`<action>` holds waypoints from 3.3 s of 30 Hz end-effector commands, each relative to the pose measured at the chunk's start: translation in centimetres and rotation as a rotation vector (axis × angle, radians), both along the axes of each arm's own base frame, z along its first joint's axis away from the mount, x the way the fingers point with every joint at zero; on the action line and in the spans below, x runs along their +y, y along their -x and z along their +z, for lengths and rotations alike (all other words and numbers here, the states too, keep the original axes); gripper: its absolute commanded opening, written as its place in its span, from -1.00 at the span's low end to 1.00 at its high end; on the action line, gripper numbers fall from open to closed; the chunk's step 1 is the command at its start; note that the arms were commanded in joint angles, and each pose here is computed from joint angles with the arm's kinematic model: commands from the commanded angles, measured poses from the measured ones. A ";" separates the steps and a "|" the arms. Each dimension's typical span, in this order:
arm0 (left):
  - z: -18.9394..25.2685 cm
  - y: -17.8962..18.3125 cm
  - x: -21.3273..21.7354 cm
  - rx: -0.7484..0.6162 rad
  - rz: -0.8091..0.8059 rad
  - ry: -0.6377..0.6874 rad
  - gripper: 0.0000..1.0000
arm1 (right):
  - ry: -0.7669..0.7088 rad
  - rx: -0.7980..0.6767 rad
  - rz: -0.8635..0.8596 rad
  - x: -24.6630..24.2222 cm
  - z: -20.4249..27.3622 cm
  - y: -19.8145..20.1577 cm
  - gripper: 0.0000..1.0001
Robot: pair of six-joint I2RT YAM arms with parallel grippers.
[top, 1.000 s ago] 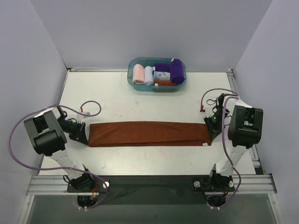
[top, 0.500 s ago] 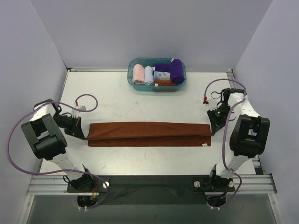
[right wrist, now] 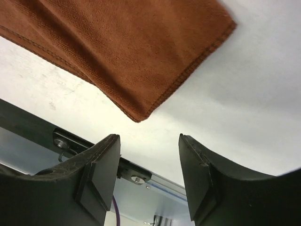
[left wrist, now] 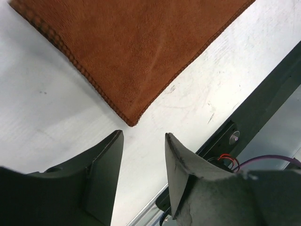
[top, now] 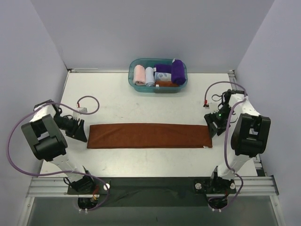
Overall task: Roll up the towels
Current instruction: Fold the towel
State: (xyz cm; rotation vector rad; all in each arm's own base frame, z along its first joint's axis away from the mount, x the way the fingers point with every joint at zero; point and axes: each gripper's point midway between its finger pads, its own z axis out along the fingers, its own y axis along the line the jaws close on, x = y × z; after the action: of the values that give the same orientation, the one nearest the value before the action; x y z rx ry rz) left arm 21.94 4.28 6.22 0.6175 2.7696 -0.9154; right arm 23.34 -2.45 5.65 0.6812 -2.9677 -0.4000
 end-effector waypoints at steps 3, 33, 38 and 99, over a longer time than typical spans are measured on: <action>3.9 -3.1 -0.6 -0.145 -0.009 0.095 0.05 | -0.032 -0.087 -0.071 -0.6 3.7 -3.1 -0.03; -4.6 -12.5 -1.9 -0.178 0.006 -0.099 0.01 | -0.036 0.065 0.009 1.2 -3.3 -7.4 -0.22; -5.1 -12.3 -1.7 -0.167 0.001 -0.108 -0.20 | -0.029 0.078 0.051 1.3 -3.5 -6.8 -0.21; -2.0 -11.6 -6.8 -0.275 0.152 -0.049 -0.12 | 0.126 0.028 -0.218 1.1 -3.0 -5.6 -0.70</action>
State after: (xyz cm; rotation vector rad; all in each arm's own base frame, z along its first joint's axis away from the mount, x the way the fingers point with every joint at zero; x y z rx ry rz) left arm 32.30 -2.36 3.70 0.4823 2.6200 -0.6755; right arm 29.39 -1.18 3.24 0.3410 -3.0467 -0.2501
